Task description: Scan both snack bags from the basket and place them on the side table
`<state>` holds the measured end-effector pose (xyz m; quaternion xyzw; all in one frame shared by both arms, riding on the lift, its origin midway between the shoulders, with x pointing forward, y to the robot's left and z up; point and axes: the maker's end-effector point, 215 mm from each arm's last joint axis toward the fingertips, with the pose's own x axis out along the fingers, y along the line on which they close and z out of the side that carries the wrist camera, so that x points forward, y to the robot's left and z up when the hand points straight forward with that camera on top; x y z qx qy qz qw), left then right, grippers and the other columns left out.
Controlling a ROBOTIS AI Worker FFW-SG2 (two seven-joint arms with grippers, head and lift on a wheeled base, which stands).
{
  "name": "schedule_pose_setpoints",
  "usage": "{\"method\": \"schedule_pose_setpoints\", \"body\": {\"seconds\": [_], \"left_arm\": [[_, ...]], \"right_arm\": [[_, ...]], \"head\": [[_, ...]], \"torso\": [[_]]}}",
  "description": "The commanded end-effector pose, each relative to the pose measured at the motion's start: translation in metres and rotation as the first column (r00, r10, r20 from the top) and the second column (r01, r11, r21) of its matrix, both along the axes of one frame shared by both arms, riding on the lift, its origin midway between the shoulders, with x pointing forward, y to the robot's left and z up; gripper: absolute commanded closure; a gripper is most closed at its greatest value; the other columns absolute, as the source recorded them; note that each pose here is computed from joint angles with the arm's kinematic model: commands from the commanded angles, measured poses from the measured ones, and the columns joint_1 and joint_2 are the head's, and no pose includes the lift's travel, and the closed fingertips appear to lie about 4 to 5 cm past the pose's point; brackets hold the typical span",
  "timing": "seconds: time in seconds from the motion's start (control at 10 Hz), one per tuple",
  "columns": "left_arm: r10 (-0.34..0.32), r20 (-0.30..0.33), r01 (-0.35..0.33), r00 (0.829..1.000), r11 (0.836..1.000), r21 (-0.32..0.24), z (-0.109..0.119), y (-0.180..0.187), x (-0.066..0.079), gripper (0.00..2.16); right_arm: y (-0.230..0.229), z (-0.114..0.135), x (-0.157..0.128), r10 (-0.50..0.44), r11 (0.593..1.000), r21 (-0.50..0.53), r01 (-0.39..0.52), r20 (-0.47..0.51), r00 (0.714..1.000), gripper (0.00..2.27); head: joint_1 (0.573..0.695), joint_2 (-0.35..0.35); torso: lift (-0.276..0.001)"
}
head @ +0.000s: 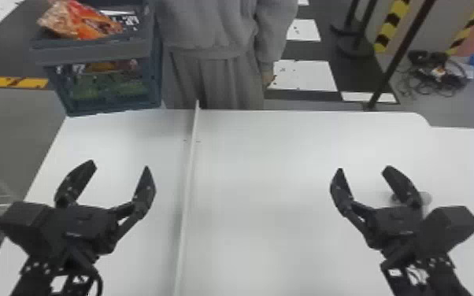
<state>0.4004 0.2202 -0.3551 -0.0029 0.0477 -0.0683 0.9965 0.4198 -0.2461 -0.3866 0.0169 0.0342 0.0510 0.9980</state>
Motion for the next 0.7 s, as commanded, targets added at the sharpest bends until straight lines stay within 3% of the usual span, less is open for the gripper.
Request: {"method": "schedule_pose_setpoints", "body": {"seconds": [0.0, 0.6], "left_arm": [[-0.001, 0.001, 0.001, 1.000, 1.000, 0.000, 0.0004, 0.0001, 0.0000, 0.09], [-0.002, 0.003, 0.002, 1.000, 1.000, -0.003, -0.0003, 0.0004, 0.0034, 0.09]], "right_arm": [[0.0003, -0.0001, 0.0000, 0.000, 1.000, 0.001, 0.000, 0.000, 1.000, 0.07], [0.0014, 0.0000, 0.0033, 0.002, 1.000, 0.000, -0.002, -0.004, 1.000, 0.07]], "head": [[0.695, -0.036], [0.695, -0.034]], "torso": [[-0.075], [-0.075]]}}
